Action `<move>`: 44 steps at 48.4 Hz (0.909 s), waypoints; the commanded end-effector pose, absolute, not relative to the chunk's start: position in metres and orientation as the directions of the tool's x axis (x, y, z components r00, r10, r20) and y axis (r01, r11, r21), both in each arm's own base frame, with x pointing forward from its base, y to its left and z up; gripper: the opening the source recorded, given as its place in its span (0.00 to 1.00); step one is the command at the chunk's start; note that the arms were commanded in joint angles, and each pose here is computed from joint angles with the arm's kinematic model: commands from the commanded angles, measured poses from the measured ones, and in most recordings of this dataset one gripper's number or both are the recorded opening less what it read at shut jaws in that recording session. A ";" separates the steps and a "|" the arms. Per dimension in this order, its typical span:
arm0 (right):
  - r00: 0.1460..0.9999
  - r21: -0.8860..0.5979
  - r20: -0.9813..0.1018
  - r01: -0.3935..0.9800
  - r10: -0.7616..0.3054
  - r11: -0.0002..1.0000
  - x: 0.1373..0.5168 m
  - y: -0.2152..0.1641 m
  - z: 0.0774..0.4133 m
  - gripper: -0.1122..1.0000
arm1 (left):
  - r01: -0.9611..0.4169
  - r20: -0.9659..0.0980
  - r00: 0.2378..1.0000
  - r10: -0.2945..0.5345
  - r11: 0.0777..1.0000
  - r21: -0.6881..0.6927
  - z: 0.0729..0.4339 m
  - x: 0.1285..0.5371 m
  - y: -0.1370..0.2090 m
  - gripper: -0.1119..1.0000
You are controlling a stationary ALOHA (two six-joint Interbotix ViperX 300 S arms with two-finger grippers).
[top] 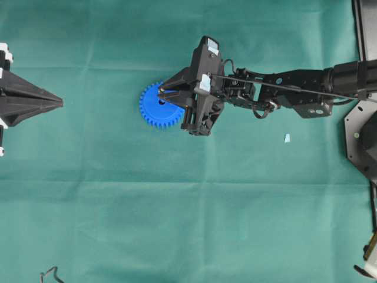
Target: Insert the shaft into the center hole of the gear.
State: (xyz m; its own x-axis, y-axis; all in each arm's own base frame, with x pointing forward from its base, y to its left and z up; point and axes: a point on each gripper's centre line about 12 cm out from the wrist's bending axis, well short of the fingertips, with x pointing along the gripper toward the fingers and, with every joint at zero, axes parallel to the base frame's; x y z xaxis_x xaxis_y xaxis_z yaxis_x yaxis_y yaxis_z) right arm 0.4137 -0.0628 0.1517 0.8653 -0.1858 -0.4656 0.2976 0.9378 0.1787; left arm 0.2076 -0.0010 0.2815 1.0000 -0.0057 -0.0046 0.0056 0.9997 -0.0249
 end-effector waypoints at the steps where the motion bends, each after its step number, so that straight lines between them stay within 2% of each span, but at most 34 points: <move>1: 0.883 0.187 -0.429 0.292 -0.189 0.938 0.417 -0.062 0.163 0.25 | 0.007 0.018 1.000 -0.006 1.000 -0.023 0.291 0.210 -0.001 0.10; 44: 0.858 0.179 -0.480 0.301 -0.184 0.937 0.428 -0.059 0.125 0.25 | 0.008 0.011 1.000 -0.008 1.000 -0.023 0.290 0.210 -0.001 0.10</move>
State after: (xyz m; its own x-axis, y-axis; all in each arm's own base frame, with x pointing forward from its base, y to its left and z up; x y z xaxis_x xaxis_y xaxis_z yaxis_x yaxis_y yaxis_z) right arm 0.4209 -0.0592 0.1142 0.8404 -0.1825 -0.5103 0.3064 0.9367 0.1696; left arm 0.2076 -0.0009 0.2806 0.9999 -0.0056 -0.0123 0.0053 0.9997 -0.0249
